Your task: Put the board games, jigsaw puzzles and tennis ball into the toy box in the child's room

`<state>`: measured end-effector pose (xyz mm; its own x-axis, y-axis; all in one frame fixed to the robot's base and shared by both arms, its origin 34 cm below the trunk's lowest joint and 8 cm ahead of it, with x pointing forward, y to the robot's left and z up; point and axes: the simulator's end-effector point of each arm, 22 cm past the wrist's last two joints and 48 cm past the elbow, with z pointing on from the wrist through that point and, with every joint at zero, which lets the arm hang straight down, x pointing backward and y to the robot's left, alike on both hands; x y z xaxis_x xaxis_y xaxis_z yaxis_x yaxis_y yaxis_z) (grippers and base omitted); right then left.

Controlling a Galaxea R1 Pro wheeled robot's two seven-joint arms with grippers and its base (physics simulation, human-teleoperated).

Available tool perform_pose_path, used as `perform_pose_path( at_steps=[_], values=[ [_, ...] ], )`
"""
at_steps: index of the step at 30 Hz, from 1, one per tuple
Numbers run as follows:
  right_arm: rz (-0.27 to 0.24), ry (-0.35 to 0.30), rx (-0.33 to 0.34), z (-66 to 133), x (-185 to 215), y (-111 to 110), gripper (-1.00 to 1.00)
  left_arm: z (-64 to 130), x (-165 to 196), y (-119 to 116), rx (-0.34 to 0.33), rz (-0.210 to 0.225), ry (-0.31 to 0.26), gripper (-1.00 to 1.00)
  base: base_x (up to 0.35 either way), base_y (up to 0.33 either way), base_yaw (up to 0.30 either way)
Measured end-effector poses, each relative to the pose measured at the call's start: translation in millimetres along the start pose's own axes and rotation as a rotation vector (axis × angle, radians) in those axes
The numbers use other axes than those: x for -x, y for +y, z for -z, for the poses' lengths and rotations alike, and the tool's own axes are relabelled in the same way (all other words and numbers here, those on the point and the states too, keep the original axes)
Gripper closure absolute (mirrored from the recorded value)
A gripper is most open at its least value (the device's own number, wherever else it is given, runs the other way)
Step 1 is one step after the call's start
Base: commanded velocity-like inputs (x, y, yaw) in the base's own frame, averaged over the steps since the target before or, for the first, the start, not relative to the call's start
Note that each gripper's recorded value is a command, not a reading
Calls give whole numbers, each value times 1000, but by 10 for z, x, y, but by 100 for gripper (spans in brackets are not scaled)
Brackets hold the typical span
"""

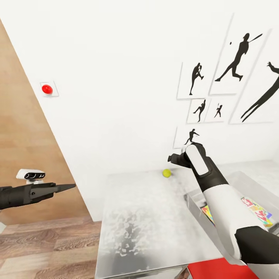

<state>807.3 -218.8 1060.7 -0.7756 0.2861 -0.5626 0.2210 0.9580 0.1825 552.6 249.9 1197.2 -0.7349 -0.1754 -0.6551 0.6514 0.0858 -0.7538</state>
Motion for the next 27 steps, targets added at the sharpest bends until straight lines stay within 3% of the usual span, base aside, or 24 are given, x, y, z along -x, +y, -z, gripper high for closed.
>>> perform_pose_path(
  at_steps=[5,18,27],
  values=[
    [-15,-28,5,27,137,39,-100,3,-7,21,3,4,1,-100,0,0,0],
    [-41,5,-25,-187,88,-4,-100,1,-41,118,10,23,5,-100,0,0,0],
    [-30,49,-48,-344,-47,24,-100,-1,-64,183,12,37,6,-100,0,0,0]
  ],
)
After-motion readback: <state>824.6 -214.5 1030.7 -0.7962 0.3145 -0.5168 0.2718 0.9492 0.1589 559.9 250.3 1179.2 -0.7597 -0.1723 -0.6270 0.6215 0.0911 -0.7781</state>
